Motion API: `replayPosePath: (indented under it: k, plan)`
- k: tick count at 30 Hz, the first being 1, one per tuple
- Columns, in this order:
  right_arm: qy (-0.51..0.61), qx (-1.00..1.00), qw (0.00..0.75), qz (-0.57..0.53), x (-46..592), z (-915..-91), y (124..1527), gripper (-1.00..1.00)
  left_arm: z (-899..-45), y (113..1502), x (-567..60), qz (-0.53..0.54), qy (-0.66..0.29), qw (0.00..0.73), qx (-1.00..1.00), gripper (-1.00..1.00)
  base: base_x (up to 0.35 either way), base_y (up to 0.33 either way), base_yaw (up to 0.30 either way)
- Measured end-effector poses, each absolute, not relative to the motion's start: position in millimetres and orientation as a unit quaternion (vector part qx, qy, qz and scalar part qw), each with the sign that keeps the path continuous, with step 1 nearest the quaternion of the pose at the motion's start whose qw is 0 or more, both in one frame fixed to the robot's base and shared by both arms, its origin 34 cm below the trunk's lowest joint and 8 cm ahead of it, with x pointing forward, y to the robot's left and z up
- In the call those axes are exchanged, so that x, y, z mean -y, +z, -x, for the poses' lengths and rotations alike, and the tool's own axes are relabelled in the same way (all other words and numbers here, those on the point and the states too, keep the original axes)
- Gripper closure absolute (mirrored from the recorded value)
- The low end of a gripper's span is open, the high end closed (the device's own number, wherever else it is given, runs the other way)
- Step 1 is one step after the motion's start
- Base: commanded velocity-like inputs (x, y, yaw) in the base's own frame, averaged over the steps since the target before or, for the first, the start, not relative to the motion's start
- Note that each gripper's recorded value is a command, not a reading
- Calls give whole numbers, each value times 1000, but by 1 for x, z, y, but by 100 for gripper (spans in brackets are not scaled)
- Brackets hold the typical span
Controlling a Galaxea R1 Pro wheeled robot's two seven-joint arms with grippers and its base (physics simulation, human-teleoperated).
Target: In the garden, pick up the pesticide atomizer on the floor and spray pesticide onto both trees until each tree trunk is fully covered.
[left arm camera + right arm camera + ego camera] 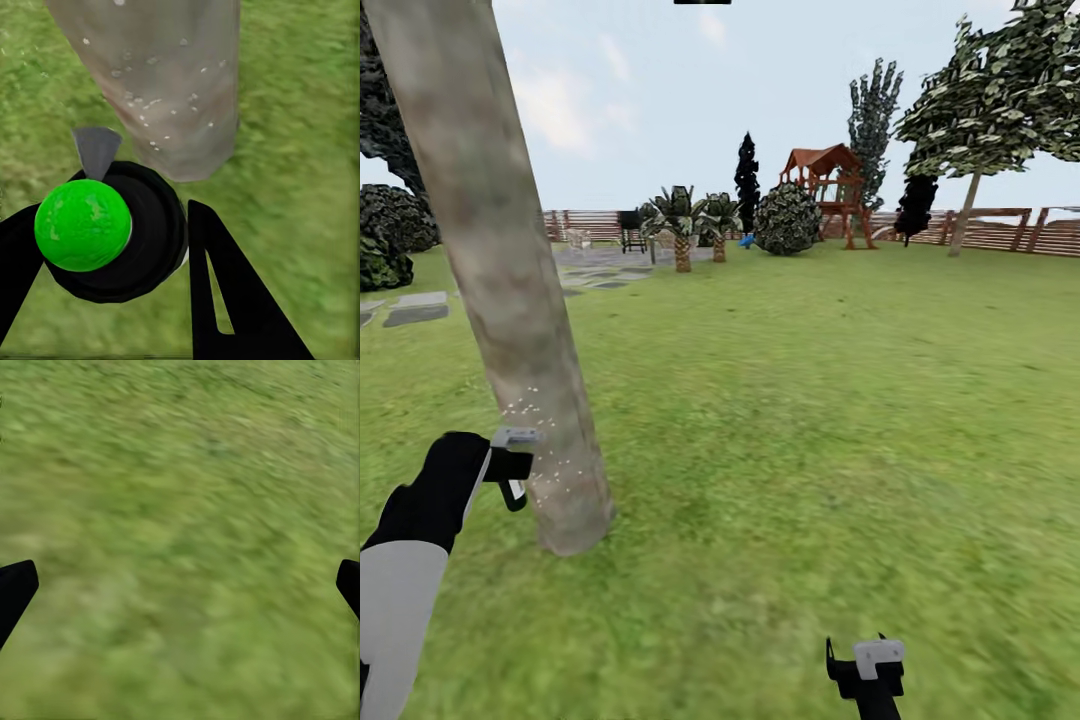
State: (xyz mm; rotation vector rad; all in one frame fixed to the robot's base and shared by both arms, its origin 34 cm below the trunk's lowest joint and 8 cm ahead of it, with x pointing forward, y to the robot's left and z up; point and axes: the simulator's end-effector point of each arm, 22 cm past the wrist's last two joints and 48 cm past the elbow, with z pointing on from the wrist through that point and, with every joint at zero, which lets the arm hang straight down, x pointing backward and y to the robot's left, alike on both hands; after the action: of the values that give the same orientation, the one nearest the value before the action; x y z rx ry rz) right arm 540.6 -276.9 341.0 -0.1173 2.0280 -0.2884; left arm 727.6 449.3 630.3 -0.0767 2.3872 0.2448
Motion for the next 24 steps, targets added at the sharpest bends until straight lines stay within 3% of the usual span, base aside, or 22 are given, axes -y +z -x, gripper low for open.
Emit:
replayPosePath:
  k: [9,24]
  plan:
    - [-120,-845,518,49,277,-541,341,-100,-728,631,-450,30,97,362,-926,100,60,-269,261]
    - [-121,-845,518,49,278,-540,341,-100,-725,631,-460,27,122,355,-926,100,207,-199,13]
